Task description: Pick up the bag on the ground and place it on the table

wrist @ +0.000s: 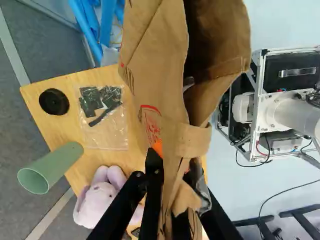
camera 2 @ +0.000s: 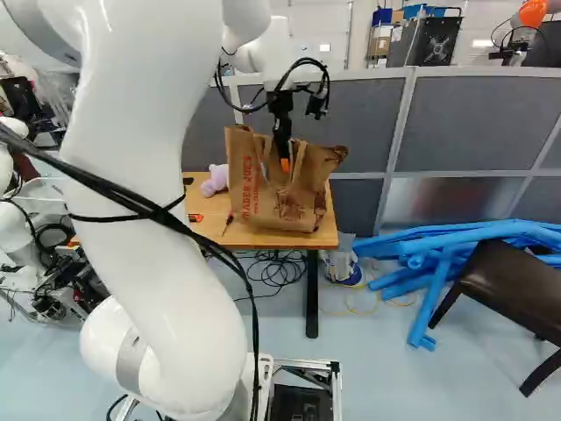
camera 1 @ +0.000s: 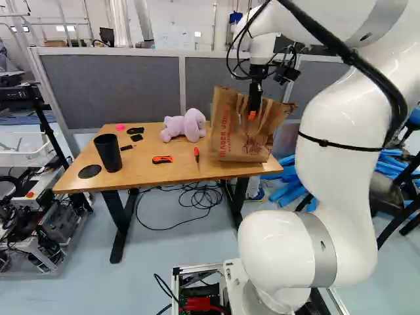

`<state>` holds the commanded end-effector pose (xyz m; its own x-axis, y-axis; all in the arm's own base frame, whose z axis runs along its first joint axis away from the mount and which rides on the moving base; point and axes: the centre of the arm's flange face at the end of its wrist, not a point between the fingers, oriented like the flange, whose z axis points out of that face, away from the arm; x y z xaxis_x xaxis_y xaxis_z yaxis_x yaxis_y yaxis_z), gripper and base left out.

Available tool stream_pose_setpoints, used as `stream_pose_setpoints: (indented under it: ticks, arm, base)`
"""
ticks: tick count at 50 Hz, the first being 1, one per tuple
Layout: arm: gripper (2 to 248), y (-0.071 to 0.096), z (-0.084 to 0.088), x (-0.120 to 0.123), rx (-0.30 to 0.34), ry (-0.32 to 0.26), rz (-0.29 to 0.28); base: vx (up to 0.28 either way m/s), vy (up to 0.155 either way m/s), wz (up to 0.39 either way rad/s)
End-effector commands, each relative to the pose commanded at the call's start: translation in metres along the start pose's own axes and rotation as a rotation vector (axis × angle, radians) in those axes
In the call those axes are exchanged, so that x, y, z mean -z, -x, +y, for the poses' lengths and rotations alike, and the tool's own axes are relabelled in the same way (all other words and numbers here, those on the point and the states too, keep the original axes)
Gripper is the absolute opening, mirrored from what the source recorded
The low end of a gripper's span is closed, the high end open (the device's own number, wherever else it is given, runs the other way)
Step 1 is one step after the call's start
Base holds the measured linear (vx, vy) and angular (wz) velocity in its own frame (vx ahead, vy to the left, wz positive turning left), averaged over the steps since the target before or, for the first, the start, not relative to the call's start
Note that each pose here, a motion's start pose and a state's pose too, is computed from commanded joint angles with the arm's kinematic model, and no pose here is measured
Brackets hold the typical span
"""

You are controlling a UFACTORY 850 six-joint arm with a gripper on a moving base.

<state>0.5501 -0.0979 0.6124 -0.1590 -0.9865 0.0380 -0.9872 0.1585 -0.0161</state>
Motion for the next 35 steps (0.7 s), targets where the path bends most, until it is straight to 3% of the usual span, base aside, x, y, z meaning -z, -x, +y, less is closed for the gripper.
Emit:
stream_pose_setpoints:
  ticks: [17,35]
  arm:
    - [21,-0.002,-0.019,-0.027,-0.003,0.04,0.0]
    - [21,-0.002,-0.022,-0.034,-0.003,0.05,-0.001]
  base:
    - [0.0,0.0,0.0]
    - [0.0,0.0,0.0]
